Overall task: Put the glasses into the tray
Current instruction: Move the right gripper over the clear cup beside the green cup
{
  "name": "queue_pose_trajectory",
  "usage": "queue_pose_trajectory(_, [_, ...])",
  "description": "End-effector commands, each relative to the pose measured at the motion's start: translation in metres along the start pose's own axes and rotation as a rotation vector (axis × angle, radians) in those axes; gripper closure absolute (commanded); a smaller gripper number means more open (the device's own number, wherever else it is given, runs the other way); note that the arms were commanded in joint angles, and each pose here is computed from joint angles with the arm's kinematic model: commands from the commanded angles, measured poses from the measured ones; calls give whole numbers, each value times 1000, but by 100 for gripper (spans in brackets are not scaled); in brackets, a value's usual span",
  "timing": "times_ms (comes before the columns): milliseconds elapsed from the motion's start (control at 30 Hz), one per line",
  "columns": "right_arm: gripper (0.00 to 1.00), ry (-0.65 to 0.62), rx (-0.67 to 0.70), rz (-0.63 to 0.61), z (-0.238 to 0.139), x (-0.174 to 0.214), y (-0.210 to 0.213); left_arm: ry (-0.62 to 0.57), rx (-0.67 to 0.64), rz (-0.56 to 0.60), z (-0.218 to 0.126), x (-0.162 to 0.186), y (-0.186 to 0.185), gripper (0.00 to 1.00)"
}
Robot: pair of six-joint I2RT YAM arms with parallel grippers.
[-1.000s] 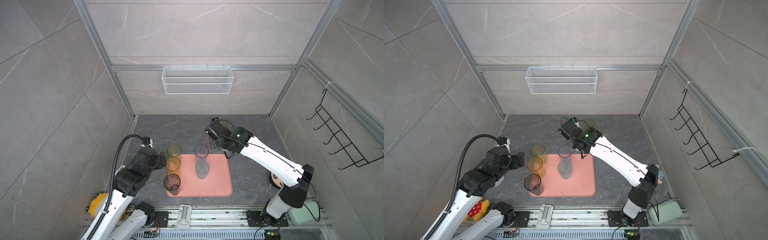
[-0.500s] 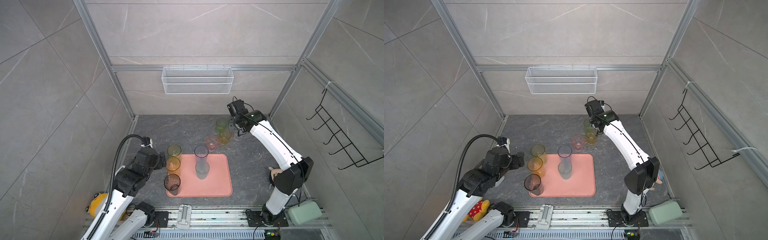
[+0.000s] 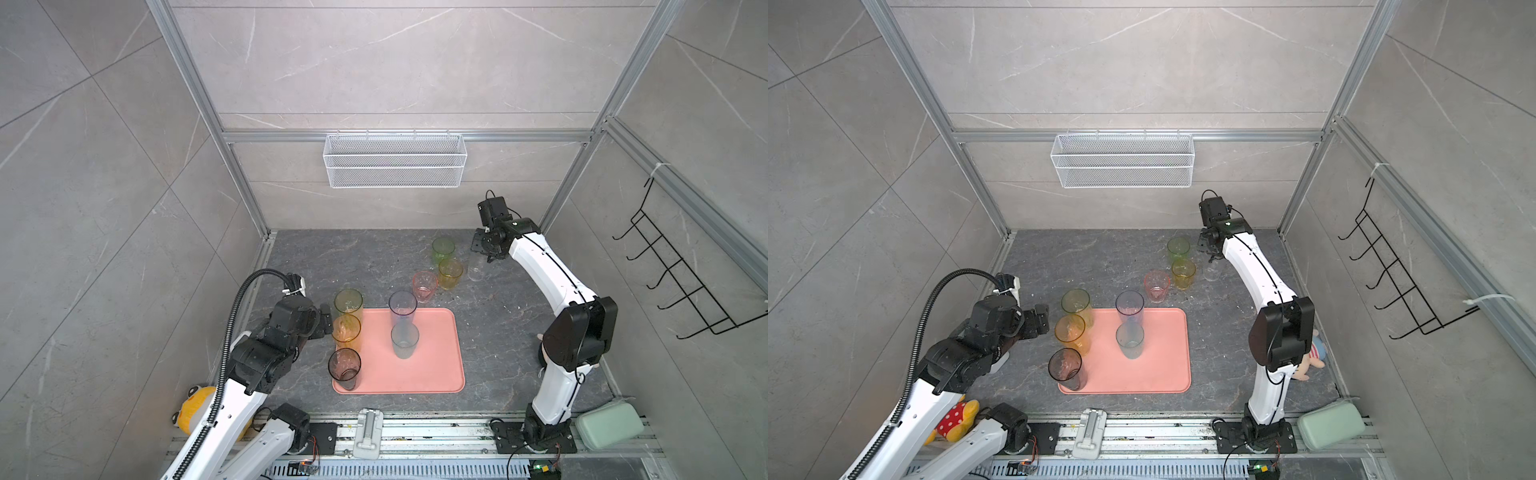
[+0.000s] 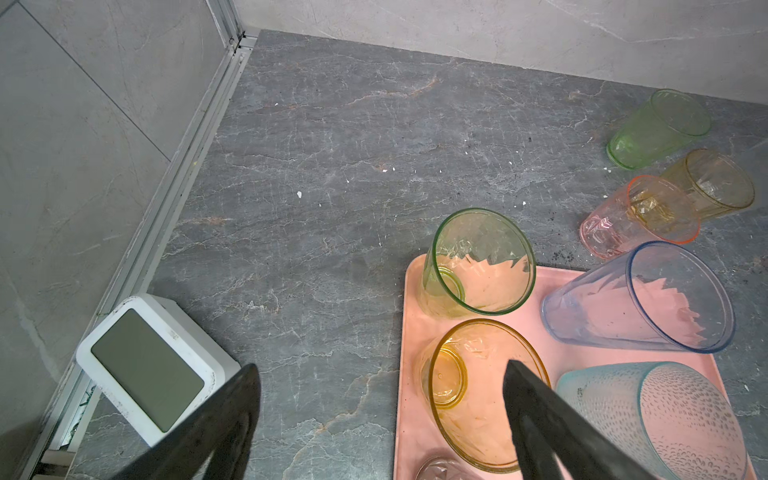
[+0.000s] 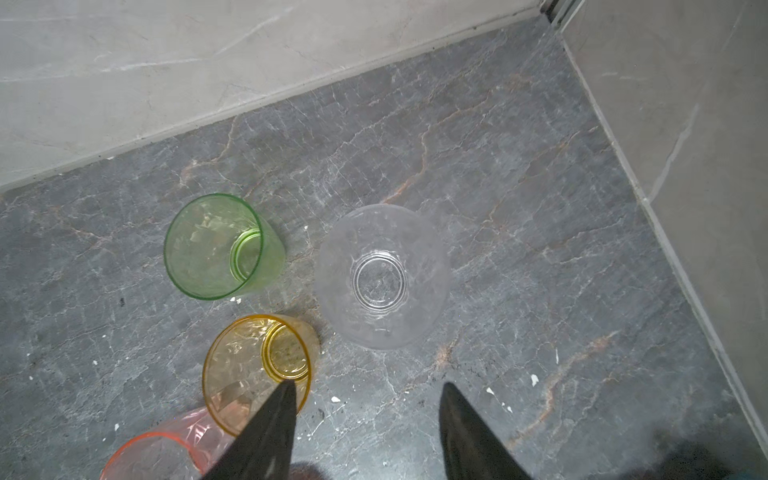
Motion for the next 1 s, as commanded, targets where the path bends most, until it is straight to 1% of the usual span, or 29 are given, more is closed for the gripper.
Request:
queue_pose_trajectory(0, [43, -5, -45, 37, 15, -1, 0, -10, 0, -14, -1, 1, 0, 9])
queue_pose_trajectory(533, [41, 68, -5, 95, 66, -2, -27, -14, -3, -11, -1, 2, 0, 8])
queue_pose_trajectory(967, [41, 120, -1, 111, 88, 5, -36, -15, -4, -5, -1, 2, -1, 8])
Point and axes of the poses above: each gripper's point midway between its finger pads, its own z axis out along the fingers, its own y axis along the line the jaws close on, x = y × z, the point moved 9 cm from there along -z, back along the fingers, and after that the axes turned 14 degrees about -z, right-handed, at the moved point
